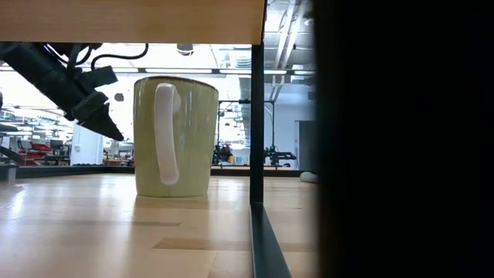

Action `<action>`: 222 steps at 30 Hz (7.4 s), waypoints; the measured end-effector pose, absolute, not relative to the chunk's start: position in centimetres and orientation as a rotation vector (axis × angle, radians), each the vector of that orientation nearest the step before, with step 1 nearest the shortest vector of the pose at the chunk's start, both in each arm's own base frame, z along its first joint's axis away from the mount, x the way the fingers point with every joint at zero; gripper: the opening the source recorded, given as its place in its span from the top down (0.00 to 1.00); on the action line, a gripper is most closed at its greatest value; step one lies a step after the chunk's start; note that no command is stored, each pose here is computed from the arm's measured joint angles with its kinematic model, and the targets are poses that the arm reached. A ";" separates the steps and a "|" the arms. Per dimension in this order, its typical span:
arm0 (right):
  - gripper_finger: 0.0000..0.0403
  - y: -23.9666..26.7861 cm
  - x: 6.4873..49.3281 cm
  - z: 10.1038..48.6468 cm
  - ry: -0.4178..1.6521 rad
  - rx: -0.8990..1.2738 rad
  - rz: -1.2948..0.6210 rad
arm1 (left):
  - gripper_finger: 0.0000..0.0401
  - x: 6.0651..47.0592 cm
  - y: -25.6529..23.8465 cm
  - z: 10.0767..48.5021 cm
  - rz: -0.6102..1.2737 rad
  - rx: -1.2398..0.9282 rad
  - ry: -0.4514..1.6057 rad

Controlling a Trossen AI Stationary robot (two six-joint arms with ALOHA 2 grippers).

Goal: Stack small to large cups/mugs on shelf
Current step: Put the light green mug on the shelf

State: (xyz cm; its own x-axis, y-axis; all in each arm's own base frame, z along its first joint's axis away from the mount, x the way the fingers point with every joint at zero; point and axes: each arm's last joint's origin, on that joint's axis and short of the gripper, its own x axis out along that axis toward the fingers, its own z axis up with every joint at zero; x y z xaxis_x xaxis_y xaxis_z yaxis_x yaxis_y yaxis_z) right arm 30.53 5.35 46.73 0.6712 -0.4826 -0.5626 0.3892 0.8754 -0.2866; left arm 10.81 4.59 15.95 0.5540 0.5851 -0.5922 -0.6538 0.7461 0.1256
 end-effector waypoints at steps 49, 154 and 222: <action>0.42 -2.3 11.5 27.4 0.063 -0.067 -1.518 | 0.59 11.3 4.8 16.7 0.724 -0.077 0.575; 0.42 -10.9 9.6 14.5 0.140 0.095 -1.048 | 0.59 11.2 4.8 16.6 0.743 -0.062 0.586; 0.42 -10.7 9.4 13.5 0.239 0.123 -1.048 | 0.59 12.6 4.7 19.3 0.516 0.133 0.407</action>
State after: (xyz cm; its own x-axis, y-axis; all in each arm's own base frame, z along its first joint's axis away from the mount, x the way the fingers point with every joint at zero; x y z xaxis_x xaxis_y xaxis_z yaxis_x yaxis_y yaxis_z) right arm 9.42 -10.70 13.51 0.4768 -0.8416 -0.2537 0.8683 0.4958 -0.0129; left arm 12.64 4.71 19.34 0.7920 0.5041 -0.3444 -0.4520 0.8633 0.2243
